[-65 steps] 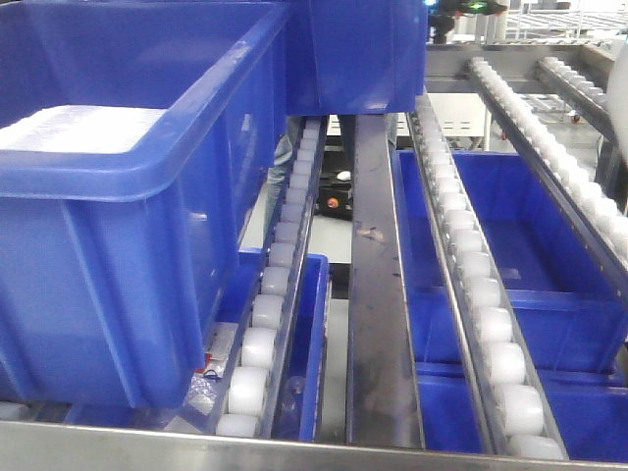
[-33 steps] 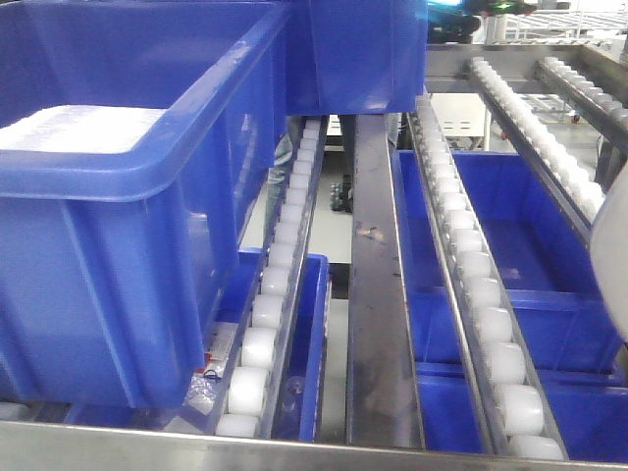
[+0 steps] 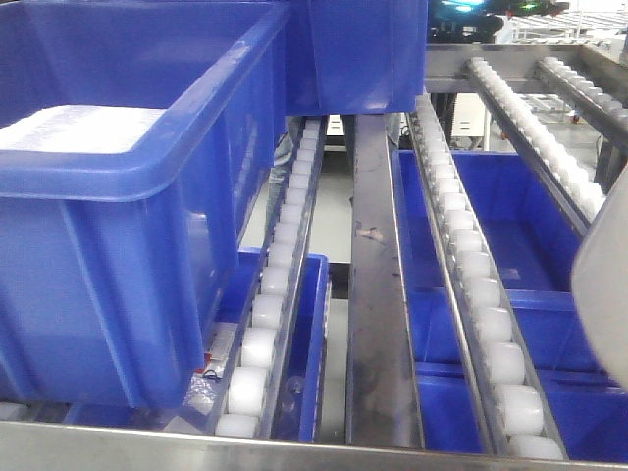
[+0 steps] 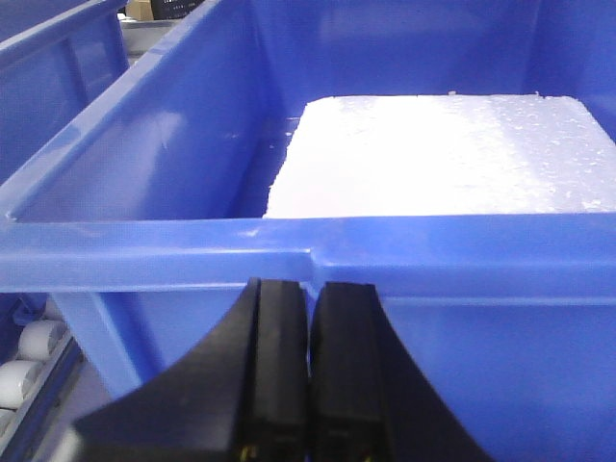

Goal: Move white bin to right shelf second layer

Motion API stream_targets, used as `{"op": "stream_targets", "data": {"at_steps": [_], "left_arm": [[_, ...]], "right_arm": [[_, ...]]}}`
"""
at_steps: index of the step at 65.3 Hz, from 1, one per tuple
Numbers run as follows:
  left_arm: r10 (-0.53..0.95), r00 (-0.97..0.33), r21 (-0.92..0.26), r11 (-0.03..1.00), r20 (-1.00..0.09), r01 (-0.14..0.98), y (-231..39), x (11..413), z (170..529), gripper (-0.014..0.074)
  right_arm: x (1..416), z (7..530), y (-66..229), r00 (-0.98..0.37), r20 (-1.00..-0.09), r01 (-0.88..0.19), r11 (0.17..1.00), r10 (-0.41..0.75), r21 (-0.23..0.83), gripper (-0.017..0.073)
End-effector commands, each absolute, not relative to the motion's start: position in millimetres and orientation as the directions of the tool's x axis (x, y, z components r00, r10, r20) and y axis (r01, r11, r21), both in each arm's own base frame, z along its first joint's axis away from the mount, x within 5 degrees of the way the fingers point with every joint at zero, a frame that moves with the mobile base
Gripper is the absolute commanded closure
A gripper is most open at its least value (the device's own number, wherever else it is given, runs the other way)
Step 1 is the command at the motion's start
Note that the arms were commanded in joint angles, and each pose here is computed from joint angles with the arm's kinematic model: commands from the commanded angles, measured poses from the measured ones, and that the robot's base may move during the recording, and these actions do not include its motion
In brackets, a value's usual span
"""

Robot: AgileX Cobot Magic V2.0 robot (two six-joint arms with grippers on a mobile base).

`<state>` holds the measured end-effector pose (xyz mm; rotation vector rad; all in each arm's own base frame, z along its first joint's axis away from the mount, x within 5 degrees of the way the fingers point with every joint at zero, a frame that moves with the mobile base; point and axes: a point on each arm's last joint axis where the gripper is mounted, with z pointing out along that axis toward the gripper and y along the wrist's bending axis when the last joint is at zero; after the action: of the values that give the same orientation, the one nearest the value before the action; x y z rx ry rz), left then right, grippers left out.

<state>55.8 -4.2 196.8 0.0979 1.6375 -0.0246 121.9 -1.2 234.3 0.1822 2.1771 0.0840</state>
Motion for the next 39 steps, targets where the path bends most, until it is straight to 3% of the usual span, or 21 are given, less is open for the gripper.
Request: {"op": "stream_targets", "data": {"at_steps": [1, 39], "left_arm": [[0.039, -0.004, 0.038, 0.996, -0.999, 0.080, -4, 56, 193, 0.0509], [0.039, -0.004, 0.038, 0.996, -0.999, 0.080, -4, 56, 193, 0.0509]], "right_arm": [[136, 247, -1, -0.484, -0.854, 0.099, 0.981, 0.192, 0.165, 0.0511], [150, 237, -1, -0.528, -0.825, 0.110, 0.980, 0.201, 0.168, 0.0511]]}}
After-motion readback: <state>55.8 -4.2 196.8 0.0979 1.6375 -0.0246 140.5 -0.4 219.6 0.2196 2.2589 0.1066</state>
